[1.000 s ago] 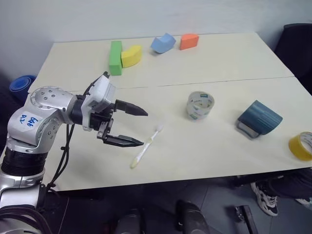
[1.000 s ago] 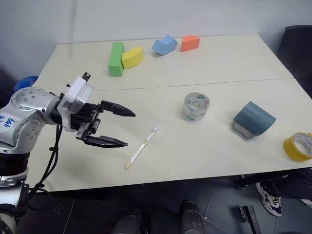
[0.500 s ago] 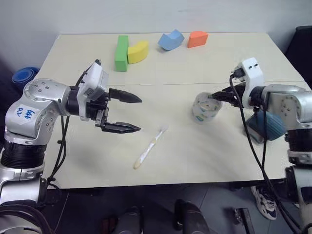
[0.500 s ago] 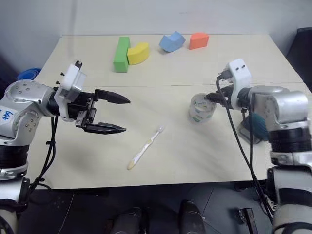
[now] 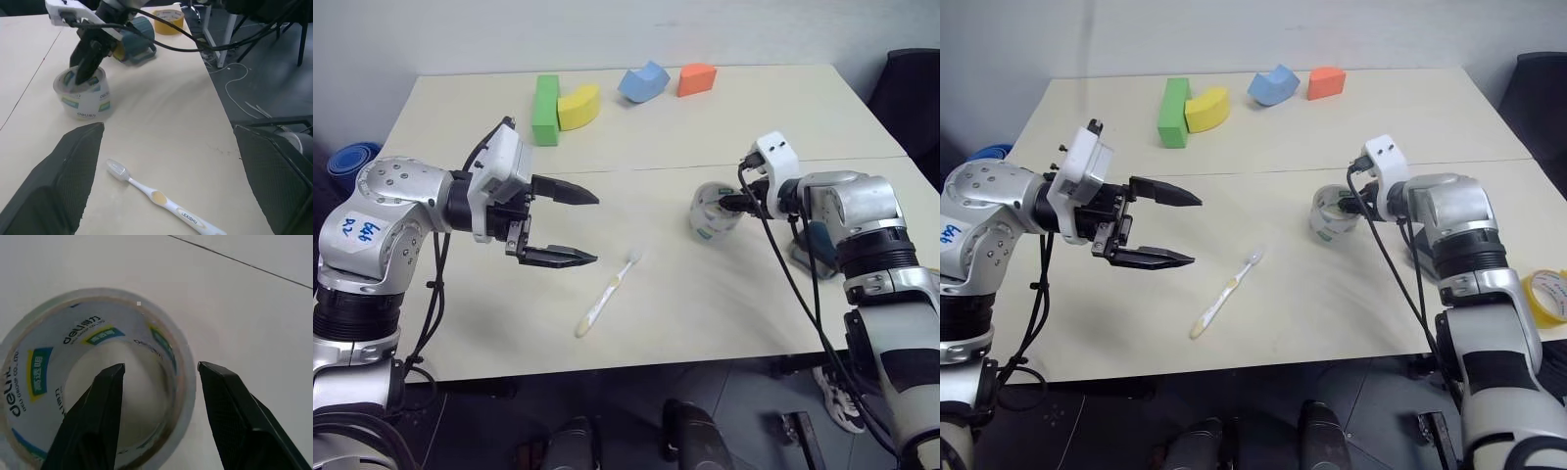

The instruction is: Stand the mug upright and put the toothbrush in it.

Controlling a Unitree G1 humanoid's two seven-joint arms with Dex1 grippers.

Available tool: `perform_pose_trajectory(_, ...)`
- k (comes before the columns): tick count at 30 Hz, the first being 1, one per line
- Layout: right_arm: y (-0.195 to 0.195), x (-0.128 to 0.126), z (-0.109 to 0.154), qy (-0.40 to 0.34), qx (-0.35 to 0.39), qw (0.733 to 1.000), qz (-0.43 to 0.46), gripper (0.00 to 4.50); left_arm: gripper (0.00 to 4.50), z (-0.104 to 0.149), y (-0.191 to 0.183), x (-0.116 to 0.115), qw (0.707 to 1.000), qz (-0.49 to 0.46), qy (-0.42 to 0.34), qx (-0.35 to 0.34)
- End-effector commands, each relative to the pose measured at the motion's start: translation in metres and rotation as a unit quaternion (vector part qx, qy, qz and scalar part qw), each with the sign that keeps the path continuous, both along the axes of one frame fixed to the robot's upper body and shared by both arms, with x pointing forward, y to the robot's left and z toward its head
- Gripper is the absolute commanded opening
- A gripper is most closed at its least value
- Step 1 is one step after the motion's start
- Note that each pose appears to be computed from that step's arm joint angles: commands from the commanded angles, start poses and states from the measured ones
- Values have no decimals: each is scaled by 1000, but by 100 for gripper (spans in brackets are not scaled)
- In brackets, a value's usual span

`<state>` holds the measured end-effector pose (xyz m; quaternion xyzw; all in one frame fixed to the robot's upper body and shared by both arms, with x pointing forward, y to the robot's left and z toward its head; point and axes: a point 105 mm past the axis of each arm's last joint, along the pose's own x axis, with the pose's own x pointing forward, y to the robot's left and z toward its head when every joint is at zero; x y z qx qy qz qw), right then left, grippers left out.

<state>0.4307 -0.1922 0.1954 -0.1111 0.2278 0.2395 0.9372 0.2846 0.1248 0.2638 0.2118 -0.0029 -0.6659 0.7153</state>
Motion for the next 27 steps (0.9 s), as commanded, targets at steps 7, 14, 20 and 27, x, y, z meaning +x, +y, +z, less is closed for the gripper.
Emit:
perform_pose_trajectory(7,-9,2,1,-14,-4,1000,-6,85,450,13,3,-1,999,4,-33,-2)
perform_pose_trajectory(14,-29,-1,32,-54,7,998,-35,25,450,13,0,0,999,0,-35,-5)
perform_pose_trajectory(20,-146,-29,119,-193,-37,953,-229,25,450,15,-8,-4,999,-13,-22,-36)
perform_pose_trajectory(27,-258,-87,100,-177,-87,898,-394,25,450,21,-25,-6,997,-34,-24,-71)
